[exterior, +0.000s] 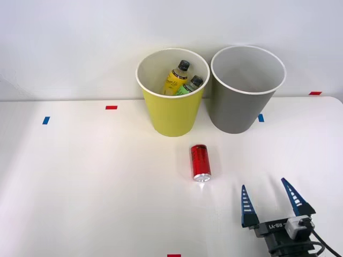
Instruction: Put cans in the gray bin, plastic bottles in the light green bin
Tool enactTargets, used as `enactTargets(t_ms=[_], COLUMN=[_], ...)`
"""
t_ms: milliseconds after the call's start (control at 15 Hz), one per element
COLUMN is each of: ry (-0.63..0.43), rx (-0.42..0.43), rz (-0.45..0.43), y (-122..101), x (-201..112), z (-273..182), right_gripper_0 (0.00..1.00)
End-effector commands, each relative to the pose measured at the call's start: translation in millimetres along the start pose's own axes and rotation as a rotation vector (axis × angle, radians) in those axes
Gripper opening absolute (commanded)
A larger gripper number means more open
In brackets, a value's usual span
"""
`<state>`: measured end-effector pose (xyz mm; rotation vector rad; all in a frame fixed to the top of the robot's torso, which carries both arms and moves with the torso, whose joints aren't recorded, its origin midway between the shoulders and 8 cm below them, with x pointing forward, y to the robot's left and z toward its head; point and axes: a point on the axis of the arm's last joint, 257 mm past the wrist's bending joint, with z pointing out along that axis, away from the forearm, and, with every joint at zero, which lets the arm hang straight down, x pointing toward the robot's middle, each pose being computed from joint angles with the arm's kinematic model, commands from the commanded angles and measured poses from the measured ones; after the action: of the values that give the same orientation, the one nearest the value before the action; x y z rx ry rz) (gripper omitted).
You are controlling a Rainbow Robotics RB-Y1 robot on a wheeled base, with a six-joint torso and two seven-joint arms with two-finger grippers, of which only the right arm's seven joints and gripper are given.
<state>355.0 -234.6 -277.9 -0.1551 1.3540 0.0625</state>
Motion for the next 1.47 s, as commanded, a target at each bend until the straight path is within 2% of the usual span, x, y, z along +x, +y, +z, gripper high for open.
enactTargets(t_ms=[67, 400, 733, 1467], ry=[-0.022, 0.000, 0.013, 0.013], rx=[0.021, 0.071, 0.065, 0.084], rz=[0.040, 0.091, 0.107, 0.110], y=[0, 11, 24, 19], x=[-5, 0, 1, -1], z=[-23, -59, -78, -87], right_gripper_0=[1.00, 1.00, 1.00, 1.00])
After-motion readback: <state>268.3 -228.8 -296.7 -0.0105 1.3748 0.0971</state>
